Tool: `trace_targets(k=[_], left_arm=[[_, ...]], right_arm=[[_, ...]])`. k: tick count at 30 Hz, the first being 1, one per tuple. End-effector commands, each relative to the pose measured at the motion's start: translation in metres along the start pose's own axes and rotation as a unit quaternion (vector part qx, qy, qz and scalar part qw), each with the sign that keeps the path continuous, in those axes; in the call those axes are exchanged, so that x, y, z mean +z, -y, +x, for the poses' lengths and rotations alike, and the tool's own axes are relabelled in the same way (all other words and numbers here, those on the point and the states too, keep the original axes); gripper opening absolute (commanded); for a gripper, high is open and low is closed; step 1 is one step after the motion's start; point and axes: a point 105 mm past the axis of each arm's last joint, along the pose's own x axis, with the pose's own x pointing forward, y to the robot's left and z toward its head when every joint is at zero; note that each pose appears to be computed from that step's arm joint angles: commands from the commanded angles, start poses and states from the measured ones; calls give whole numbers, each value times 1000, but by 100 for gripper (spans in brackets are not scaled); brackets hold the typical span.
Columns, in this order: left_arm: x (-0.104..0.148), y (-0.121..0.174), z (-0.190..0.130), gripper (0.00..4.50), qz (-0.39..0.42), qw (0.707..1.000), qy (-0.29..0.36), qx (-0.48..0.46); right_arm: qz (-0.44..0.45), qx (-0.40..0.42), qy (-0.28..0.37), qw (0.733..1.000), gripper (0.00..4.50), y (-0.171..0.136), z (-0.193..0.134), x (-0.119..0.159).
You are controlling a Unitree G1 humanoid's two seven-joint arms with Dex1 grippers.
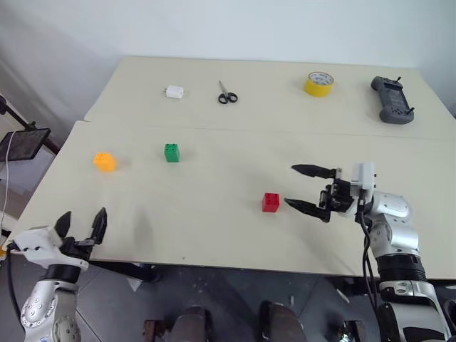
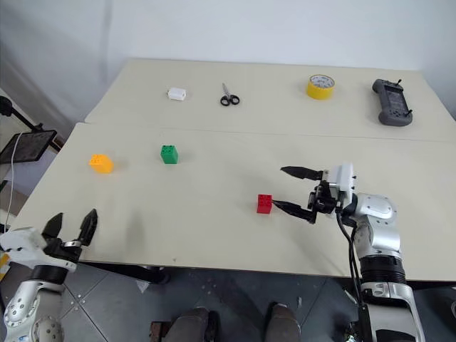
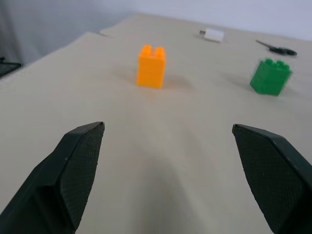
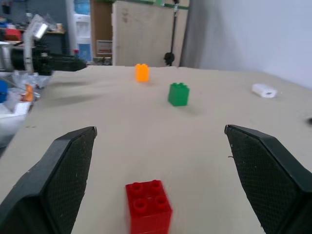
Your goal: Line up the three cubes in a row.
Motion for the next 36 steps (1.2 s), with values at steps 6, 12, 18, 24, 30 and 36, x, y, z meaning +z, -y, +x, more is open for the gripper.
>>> trace_targets(k=[6,12,18,24,30,36], left_arm=[[19,56,76,450,8,997,31,-75],[9,87,154,450,9,998,4,-56],[6,105,189,450,11,999,-2,-47],[-3,114,195,450,12,999,-13,-42],[-2,110,191,304,21,999,-11,-33],[11,112,172,153,12,989,13,-150]], right_arm=[[-33,-71,-23,997,442,5,-33,6],[-20,-70,-24,997,442,-8,-31,6],[-1,-64,-32,997,442,-18,-32,5],[3,-61,-33,998,442,-22,-30,6],[2,-61,-37,997,450,-21,-30,5],[1,-55,-41,998,450,-19,-27,3]])
